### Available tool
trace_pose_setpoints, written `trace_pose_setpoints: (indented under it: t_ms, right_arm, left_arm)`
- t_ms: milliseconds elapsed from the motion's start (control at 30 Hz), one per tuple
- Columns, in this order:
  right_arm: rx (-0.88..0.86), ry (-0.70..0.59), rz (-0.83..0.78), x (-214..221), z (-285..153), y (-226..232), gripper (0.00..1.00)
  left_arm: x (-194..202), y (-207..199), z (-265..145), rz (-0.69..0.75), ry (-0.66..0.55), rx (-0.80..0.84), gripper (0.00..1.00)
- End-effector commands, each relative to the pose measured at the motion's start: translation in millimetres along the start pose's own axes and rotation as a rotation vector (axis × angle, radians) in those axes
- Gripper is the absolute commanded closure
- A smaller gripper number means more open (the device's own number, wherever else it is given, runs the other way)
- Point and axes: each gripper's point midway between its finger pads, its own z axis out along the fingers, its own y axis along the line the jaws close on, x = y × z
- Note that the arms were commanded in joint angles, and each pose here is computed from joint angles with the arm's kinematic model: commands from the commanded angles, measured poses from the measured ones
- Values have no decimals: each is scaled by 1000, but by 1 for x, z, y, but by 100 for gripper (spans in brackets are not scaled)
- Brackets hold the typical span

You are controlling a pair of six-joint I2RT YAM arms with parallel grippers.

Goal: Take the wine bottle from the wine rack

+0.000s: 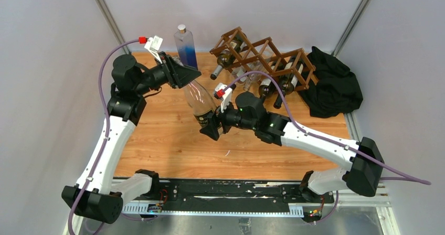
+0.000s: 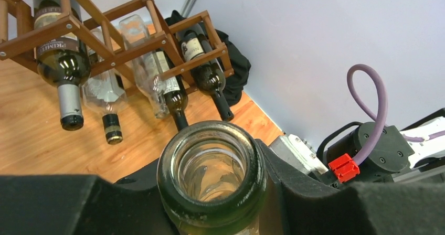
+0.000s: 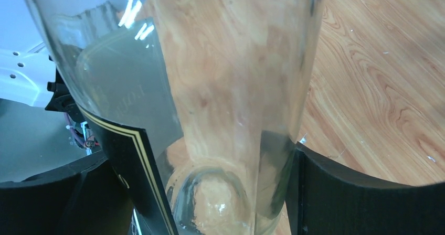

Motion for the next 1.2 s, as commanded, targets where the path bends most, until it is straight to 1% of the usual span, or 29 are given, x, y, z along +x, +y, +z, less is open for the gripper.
trace_pose_setpoints:
  t_ms: [0,167,367,600,700,800,900,1000,1167]
  right_arm:
    - [1,-185,23,-48,-9,8,11]
    - [1,-147,38,-26,-15,6,7]
    - [14,-65,62,9,-16,1,6]
    - [18,26,92,44,-13,-3,4]
    - [27,56,99,55,-16,-4,4]
    - [40,66,101,62,-23,-6,3]
    - [77,72,131,70,-34,-11,3]
    - [121,59,189,70,-49,-13,3]
    - [149,114,301,78,-80,-6,2]
  left_arm:
    - [-24,11,-3,187,-25,-33,100]
    - [-59,40,-3,264,-64,-103,100]
    - [-87,54,-3,363,-94,-145,100]
    - [-100,57,-4,419,-109,-159,100]
    - [-102,67,-6,458,-104,-192,100]
    - [-102,86,-6,492,-92,-238,100]
    - [-105,119,-14,538,-84,-328,100]
    - [-105,148,-16,619,-79,-410,100]
    - [-104,176,-15,741,-98,-459,100]
